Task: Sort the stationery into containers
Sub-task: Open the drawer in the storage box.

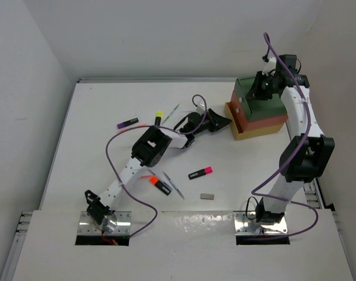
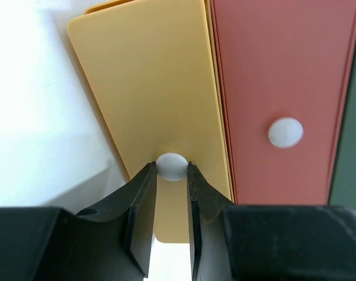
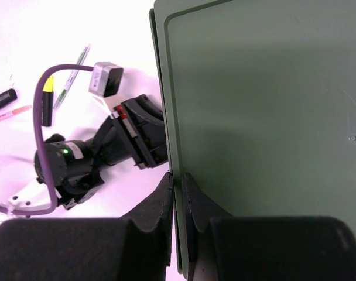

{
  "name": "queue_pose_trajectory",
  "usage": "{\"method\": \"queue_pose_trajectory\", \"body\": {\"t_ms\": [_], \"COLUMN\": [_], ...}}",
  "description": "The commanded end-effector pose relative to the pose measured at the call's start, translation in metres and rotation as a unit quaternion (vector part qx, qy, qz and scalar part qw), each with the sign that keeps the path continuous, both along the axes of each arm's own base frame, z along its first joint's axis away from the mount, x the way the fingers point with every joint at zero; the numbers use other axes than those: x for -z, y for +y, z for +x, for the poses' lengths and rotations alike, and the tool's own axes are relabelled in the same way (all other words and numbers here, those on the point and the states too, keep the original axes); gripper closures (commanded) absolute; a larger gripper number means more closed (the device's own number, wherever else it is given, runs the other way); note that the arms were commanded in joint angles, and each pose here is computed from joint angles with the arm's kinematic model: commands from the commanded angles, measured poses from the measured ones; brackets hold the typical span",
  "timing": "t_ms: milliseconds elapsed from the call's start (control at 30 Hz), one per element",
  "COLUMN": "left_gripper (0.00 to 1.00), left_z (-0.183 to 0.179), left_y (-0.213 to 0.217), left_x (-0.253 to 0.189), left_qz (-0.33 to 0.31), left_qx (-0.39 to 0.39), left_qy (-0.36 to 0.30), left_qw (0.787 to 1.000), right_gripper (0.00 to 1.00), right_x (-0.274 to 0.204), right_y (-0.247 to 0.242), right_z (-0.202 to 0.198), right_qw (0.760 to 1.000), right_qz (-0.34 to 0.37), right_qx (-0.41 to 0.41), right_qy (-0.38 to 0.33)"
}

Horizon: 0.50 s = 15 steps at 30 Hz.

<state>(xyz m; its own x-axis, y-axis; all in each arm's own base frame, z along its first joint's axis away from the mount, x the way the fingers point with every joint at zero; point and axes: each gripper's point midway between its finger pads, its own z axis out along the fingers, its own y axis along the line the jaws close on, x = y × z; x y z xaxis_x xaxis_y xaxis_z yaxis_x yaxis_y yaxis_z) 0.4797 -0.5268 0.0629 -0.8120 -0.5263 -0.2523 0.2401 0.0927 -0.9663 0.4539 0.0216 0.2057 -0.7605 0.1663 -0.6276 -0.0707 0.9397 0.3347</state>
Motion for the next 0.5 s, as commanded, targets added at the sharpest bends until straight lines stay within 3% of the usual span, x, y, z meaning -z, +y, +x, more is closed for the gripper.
{"method": "queue_pose_trajectory", "body": {"t_ms": [0, 467], "left_gripper": [1.00, 1.00], "left_z": [0.000, -0.031], "left_y": [0.019, 0.088], "left_x": [-0.032, -0.025], "left_qz": [-0.008, 0.031], "left_qx": [0.009, 0.013], "left_qy": [-0.034, -0.027], "left_qw": [0.999, 0.999], "right_gripper": [0.90, 0.93], "right_x": [0.031, 0.034], "right_y": [0.003, -0.001], "right_z": [-0.012, -0.013], "right_qw": [0.998, 0.998], "right_qz": [0.003, -0.007], "right_qx": [0.003, 0.009], "right_qy": [0.061, 0.060]}}
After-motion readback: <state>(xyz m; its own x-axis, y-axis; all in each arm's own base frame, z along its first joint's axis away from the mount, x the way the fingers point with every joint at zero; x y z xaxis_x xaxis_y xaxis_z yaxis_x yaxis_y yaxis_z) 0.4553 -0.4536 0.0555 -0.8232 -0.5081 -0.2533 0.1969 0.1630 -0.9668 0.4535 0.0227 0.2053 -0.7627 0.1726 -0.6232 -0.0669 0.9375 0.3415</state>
